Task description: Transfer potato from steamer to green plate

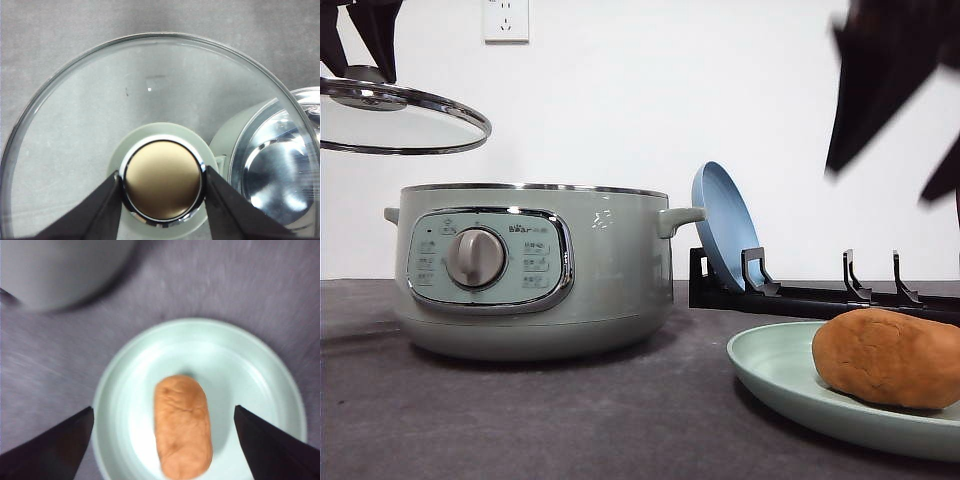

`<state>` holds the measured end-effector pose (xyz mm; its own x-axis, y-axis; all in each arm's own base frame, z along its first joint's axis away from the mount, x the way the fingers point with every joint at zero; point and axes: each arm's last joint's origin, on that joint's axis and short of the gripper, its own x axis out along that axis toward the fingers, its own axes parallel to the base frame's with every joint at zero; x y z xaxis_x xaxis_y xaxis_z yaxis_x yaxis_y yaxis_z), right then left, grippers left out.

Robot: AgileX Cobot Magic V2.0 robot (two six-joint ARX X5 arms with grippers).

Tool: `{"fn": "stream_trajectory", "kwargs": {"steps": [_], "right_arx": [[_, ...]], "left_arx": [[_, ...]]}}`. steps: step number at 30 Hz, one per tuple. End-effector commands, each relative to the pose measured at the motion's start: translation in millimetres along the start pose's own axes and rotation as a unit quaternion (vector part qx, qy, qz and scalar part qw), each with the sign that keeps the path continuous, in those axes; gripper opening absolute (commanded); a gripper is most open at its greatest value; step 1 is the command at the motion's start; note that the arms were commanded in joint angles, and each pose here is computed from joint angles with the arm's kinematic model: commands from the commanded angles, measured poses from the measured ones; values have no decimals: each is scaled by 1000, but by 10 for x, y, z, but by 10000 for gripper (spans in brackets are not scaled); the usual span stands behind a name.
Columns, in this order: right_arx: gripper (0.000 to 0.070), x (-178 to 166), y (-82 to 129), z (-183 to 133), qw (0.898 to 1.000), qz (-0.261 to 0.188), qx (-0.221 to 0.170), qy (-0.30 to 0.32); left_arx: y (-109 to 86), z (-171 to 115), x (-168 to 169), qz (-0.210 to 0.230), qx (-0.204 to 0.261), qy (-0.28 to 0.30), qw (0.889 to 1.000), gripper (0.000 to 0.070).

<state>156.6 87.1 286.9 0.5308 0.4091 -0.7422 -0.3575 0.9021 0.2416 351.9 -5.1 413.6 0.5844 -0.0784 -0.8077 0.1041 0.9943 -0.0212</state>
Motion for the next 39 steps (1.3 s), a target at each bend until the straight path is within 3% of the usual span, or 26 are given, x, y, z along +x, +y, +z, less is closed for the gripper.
{"fn": "stream_trajectory", "kwargs": {"steps": [1,4,11,16,25,39], "right_arx": [[639,-233,44,57,1000,0,0,-27],[686,-618,87,59,998,8,-6,-65],[687,-1352,127,-109,990,27,-12,-136],[686,-1686,116,-305,981,42,-14,-191],[686,-1919,81,-549,968,58,-19,-245],[686,-1931,79,-563,967,58,-19,-248]], "left_arx": [[-2,72,-115,0,0,-33,999,10],[-3,66,-114,0,-1,-31,1000,10],[-47,61,-111,-5,-5,-26,1000,10],[-169,64,-104,-15,8,-25,1000,10],[-542,34,-100,-48,50,-12,998,10],[-1388,-117,-178,-121,149,-4,981,10]]}}
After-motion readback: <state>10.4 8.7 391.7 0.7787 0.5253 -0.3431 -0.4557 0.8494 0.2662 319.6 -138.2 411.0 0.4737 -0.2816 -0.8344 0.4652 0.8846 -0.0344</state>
